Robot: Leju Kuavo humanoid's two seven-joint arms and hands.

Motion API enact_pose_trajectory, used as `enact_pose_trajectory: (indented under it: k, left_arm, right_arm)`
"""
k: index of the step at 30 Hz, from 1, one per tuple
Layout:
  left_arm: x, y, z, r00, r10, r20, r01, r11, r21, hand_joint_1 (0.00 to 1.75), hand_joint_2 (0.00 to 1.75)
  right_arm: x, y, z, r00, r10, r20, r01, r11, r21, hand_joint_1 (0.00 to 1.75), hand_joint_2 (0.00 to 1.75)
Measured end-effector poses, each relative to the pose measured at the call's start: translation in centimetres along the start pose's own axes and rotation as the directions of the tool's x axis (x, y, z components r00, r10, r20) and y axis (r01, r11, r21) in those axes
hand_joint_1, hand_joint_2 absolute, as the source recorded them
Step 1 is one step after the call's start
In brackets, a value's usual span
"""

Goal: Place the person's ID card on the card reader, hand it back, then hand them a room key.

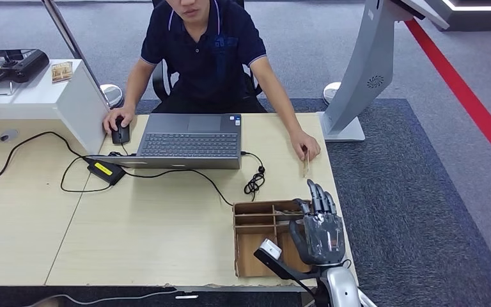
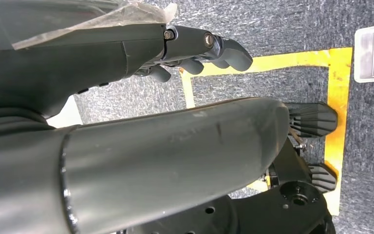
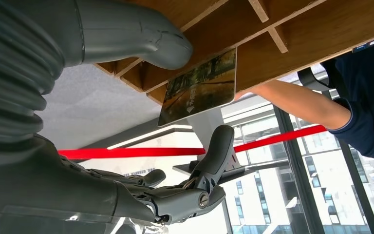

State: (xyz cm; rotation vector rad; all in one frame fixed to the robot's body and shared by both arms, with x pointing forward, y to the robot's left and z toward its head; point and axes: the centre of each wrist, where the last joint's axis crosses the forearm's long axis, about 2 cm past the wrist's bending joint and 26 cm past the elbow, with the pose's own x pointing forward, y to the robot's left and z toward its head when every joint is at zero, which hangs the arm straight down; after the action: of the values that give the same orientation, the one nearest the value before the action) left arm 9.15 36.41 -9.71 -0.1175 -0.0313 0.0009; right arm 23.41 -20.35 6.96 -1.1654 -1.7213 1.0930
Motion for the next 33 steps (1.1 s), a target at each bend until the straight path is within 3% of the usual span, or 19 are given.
enact_pose_trajectory:
  k: [12,33]
  left_arm:
    - [0.0,0.0,0.0,1.0,0.0,0.0,0.0,1.0,0.0,0.0,0.0]
    - [0.0,0.0,0.0,1.0,-0.003,0.0,0.003,1.0,0.001,0.0,0.0]
  right_arm:
    - [0.0,0.0,-0.02,1.0,0.001,0.001,-0.001,1.0,0.0,0.85,1.75]
    - [-0.08,0.01,0.0,1.0,0.004,0.0,-0.004,1.0,0.003,0.86,1.75]
